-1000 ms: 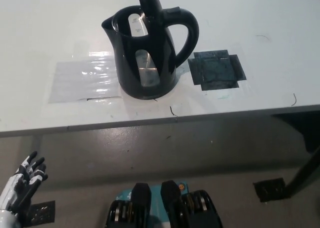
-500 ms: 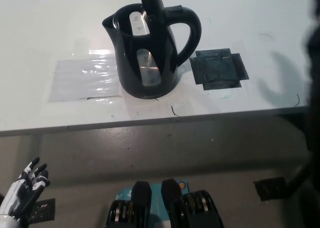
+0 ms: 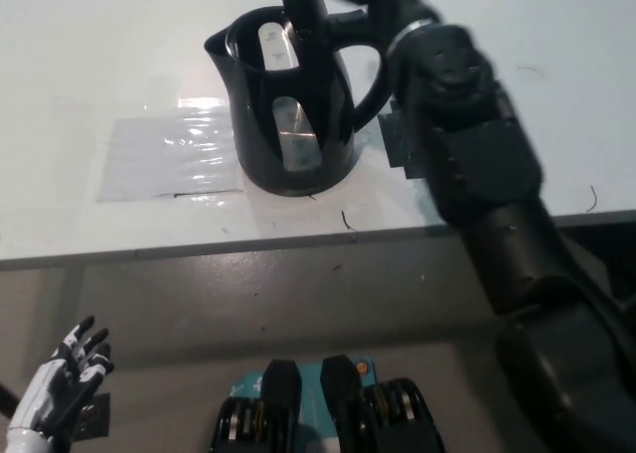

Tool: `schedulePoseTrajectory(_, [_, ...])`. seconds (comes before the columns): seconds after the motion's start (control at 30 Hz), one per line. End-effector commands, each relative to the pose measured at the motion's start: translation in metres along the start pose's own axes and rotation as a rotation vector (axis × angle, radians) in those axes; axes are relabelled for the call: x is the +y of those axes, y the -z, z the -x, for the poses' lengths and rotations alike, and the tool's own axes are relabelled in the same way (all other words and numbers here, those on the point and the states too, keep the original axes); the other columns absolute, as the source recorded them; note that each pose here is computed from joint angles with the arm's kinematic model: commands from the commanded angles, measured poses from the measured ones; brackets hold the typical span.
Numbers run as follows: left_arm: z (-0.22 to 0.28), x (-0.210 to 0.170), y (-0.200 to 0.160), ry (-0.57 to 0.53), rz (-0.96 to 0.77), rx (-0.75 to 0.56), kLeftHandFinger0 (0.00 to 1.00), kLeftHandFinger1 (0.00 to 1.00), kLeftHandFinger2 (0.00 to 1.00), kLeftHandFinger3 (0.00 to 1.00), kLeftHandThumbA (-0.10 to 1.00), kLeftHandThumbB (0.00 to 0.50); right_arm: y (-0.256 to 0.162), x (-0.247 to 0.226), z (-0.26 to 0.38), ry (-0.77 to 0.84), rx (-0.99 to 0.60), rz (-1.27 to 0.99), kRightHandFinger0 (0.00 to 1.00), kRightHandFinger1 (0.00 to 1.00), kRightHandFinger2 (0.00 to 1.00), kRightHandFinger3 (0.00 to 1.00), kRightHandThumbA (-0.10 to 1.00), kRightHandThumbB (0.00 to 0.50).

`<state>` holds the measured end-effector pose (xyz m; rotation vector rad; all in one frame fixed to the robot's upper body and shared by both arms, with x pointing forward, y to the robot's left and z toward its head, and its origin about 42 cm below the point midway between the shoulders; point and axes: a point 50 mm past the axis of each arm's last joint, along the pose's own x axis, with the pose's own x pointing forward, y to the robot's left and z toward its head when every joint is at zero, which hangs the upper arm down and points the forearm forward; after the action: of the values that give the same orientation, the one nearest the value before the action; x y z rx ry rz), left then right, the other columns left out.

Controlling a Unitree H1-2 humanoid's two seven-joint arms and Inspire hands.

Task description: The robot uses its right hand to push down on the lid of a kettle kept in the middle of the desk to close it

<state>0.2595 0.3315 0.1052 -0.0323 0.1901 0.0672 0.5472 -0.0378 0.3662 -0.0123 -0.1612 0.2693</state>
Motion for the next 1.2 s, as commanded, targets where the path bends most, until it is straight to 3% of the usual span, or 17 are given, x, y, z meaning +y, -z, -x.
schedulePoseTrajectory(0.0, [0.010, -0.007, 0.006, 0.066, 0.017, 0.005, 1.00, 1.00, 1.00, 1.00, 0.42, 0.000, -0.046, 0.045, -0.020, 0.010, -0.222, 0.072, 0.97, 1.00, 1.00, 1.00, 0.51, 0.004])
schedulePoseTrajectory(0.47, [0.037, -0.015, 0.036, 0.113, -0.006, 0.109, 1.00, 1.00, 1.00, 1.00, 0.41, 0.000, 0.013, 0.046, -0.015, 0.061, -0.067, 0.041, 0.99, 1.00, 1.00, 1.00, 0.40, 0.017])
schedulePoseTrajectory(0.5, [0.037, -0.016, 0.036, 0.114, -0.014, 0.108, 1.00, 1.00, 1.00, 1.00, 0.41, 0.000, 0.005, 0.048, -0.018, 0.067, -0.066, 0.049, 0.94, 1.00, 1.00, 1.00, 0.37, 0.017])
schedulePoseTrajectory(0.57, [0.040, -0.018, 0.041, 0.125, -0.019, 0.123, 1.00, 1.00, 1.00, 1.00, 0.41, 0.000, 0.009, 0.045, -0.017, 0.080, -0.056, 0.055, 0.93, 1.00, 1.00, 1.00, 0.35, 0.015])
schedulePoseTrajectory(0.67, [0.043, -0.022, 0.044, 0.131, -0.022, 0.137, 1.00, 1.00, 1.00, 1.00, 0.42, 0.000, -0.006, 0.053, -0.020, 0.079, -0.067, 0.129, 0.88, 0.94, 1.00, 1.00, 0.37, 0.057])
schedulePoseTrajectory(0.8, [0.045, -0.025, 0.046, 0.146, -0.014, 0.143, 1.00, 1.00, 1.00, 1.00, 0.42, 0.000, -0.014, 0.060, -0.021, 0.069, -0.072, 0.128, 0.87, 0.93, 1.00, 1.00, 0.37, 0.072])
schedulePoseTrajectory(0.83, [0.047, -0.026, 0.046, 0.145, -0.011, 0.156, 1.00, 1.00, 1.00, 1.00, 0.39, 0.000, -0.019, 0.065, -0.022, 0.066, -0.065, 0.124, 0.82, 0.89, 1.00, 1.00, 0.37, 0.085])
schedulePoseTrajectory(0.97, [0.050, -0.029, 0.047, 0.158, -0.020, 0.160, 1.00, 1.00, 1.00, 1.00, 0.34, 0.000, -0.025, 0.075, -0.023, 0.043, -0.061, 0.139, 0.78, 0.87, 1.00, 1.00, 0.38, 0.069])
schedulePoseTrajectory(1.0, [0.049, -0.029, 0.047, 0.158, -0.025, 0.163, 1.00, 1.00, 1.00, 1.00, 0.39, 0.000, -0.028, 0.082, -0.023, 0.035, -0.057, 0.142, 0.71, 0.78, 0.94, 1.00, 0.38, 0.067])
schedulePoseTrajectory(1.17, [0.053, -0.034, 0.047, 0.172, -0.041, 0.163, 1.00, 1.00, 1.00, 1.00, 0.40, 0.000, -0.025, 0.089, -0.023, 0.022, -0.047, 0.154, 0.73, 0.81, 0.97, 1.00, 0.39, 0.070])
